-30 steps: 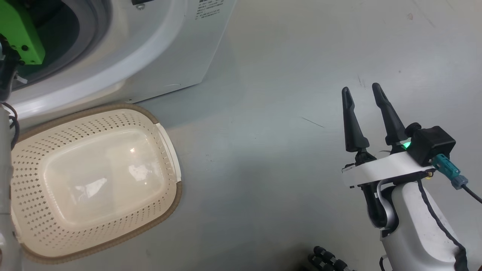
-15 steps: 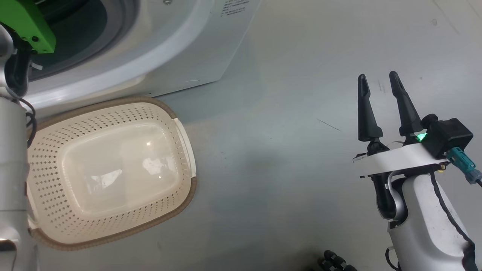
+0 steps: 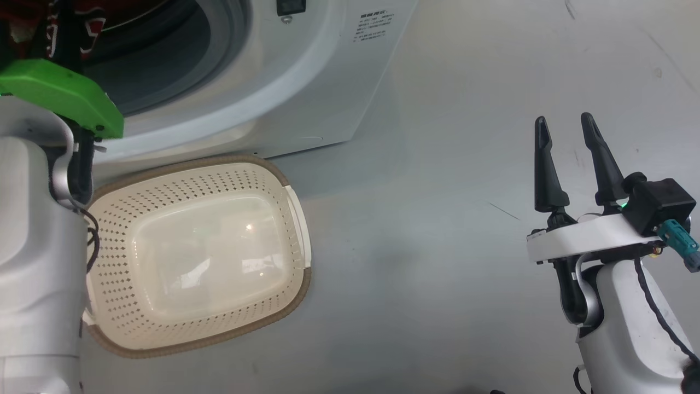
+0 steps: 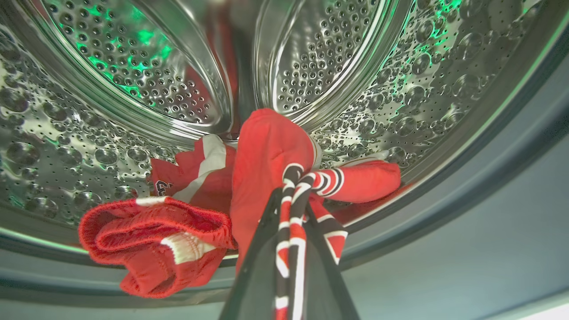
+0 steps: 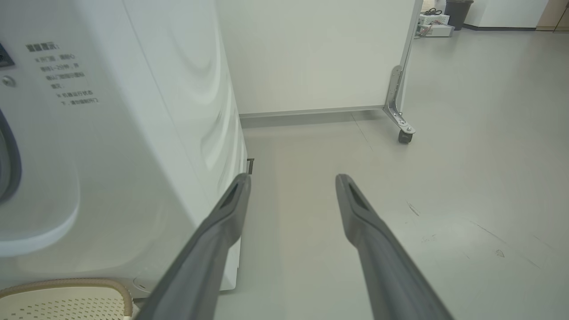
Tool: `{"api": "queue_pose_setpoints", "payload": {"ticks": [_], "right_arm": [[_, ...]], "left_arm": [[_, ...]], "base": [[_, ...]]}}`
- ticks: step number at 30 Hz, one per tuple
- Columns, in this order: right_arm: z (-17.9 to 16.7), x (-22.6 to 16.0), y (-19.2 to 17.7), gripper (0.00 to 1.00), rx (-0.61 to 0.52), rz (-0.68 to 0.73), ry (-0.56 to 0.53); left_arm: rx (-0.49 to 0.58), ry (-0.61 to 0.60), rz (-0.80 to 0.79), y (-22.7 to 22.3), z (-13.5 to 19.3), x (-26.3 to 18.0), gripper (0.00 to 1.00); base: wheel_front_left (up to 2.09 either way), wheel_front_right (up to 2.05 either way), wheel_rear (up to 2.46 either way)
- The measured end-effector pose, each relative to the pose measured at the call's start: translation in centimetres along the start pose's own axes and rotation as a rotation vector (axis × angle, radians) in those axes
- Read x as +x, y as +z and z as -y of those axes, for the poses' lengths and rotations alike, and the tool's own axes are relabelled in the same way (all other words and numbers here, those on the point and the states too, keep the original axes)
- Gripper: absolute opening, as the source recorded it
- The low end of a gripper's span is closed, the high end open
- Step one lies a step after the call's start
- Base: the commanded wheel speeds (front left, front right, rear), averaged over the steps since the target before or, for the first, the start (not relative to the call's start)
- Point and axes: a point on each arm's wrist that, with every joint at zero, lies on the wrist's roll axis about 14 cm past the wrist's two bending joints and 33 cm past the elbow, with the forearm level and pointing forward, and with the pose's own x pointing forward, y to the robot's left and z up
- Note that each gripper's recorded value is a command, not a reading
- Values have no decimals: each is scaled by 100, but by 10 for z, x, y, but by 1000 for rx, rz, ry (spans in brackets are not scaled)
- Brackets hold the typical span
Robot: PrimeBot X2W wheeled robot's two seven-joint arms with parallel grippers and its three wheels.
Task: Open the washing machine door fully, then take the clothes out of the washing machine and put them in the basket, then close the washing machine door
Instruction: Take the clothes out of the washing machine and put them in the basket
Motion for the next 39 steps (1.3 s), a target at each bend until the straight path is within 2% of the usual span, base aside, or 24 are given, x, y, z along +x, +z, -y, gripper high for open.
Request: {"api": "queue_pose_setpoints", "payload": {"ticks": [14, 22, 28, 39], "right_arm": [[-12, -25, 7, 100, 2, 3, 37], [-17, -39, 15, 100, 4, 21, 57], [-30, -40, 20, 100, 8, 36, 97], [-53, -41, 29, 100, 12, 62, 167]], "left_arm": [[2, 42, 206, 30, 2, -70, 0], [23, 42, 325, 66, 13, -106, 0], [58, 78, 426, 97, 8, -134, 0], [96, 101, 468, 100, 11, -172, 0]], "base": [[0, 0, 0], [0, 0, 0], [0, 0, 0], [0, 0, 0]]}}
